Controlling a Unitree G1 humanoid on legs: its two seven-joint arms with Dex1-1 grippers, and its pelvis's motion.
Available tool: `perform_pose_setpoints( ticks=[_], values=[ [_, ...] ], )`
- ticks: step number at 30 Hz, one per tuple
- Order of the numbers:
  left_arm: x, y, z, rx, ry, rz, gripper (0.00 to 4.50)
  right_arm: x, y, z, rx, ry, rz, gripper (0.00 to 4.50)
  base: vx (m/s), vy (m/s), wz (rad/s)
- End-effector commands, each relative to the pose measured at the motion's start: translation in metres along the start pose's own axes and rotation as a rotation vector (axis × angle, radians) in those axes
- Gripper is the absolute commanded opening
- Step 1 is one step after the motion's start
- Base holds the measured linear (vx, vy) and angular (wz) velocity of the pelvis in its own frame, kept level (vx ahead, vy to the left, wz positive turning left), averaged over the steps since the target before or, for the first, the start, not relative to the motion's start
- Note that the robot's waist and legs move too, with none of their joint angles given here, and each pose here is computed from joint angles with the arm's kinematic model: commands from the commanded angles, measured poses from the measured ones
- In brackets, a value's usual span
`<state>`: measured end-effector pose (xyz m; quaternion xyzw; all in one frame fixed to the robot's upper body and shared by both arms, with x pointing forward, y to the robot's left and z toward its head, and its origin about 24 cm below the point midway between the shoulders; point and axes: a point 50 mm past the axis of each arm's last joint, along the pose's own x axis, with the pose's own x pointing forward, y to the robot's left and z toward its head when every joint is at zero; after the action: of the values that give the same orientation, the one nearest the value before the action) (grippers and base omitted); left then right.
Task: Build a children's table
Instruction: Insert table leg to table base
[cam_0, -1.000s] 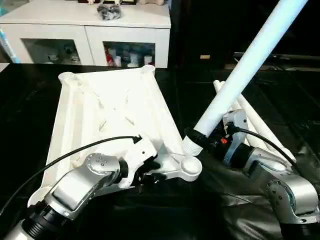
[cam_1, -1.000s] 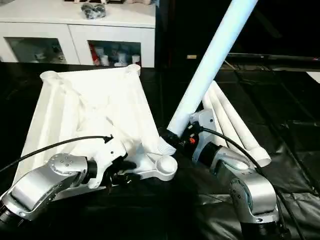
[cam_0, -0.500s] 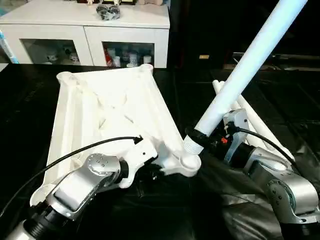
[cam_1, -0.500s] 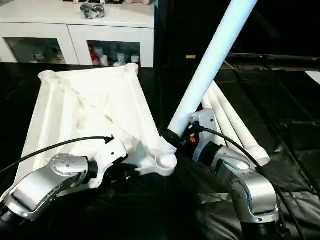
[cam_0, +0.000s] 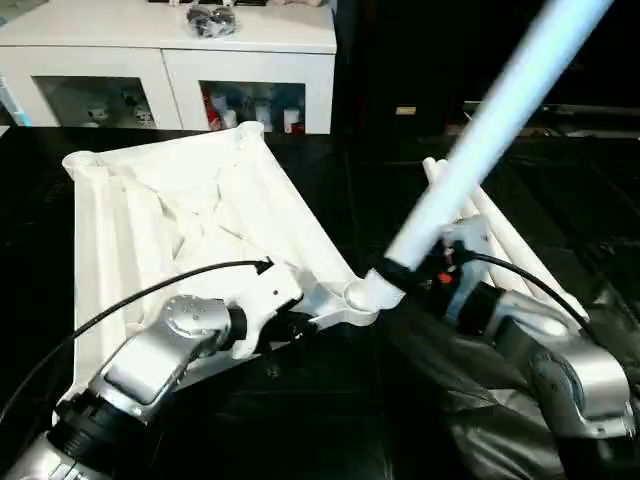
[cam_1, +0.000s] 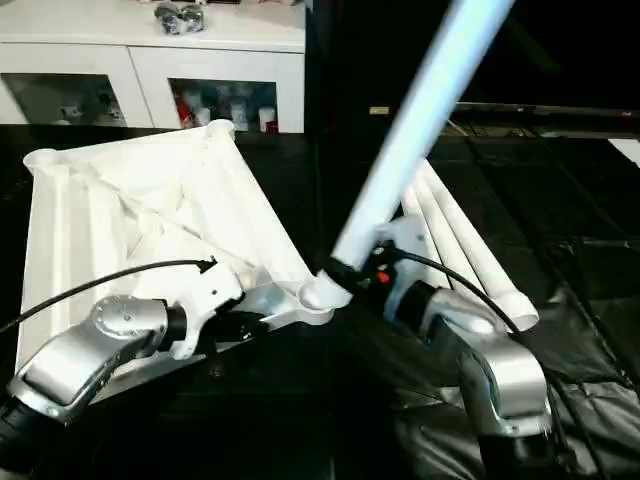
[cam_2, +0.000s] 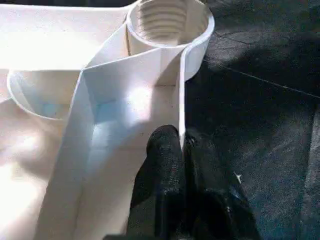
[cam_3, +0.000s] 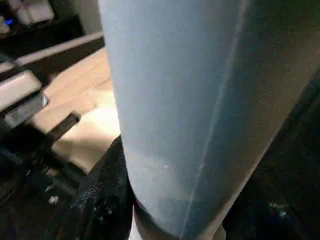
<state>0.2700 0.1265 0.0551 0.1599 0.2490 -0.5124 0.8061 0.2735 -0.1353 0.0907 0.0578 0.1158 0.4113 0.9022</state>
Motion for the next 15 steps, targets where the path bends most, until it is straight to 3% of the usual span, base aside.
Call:
perform_pose_setpoints(
  ticks=[1, 15],
  values=[
    [-0.002, 0.002, 0.003, 0.022, -0.021, -0.019, 0.0, 0.005, -0.003, 0.002, -0.006, 0.013, 0.003, 1.92, 0.0, 0.0, 0.0],
    [0.0, 0.008, -0.006, 0.069, 0.047, -0.082, 0.0, 0.031, -0.009, -0.007, -0.075, 0.143, 0.139, 1.91, 0.0, 0.0, 0.0]
  ],
)
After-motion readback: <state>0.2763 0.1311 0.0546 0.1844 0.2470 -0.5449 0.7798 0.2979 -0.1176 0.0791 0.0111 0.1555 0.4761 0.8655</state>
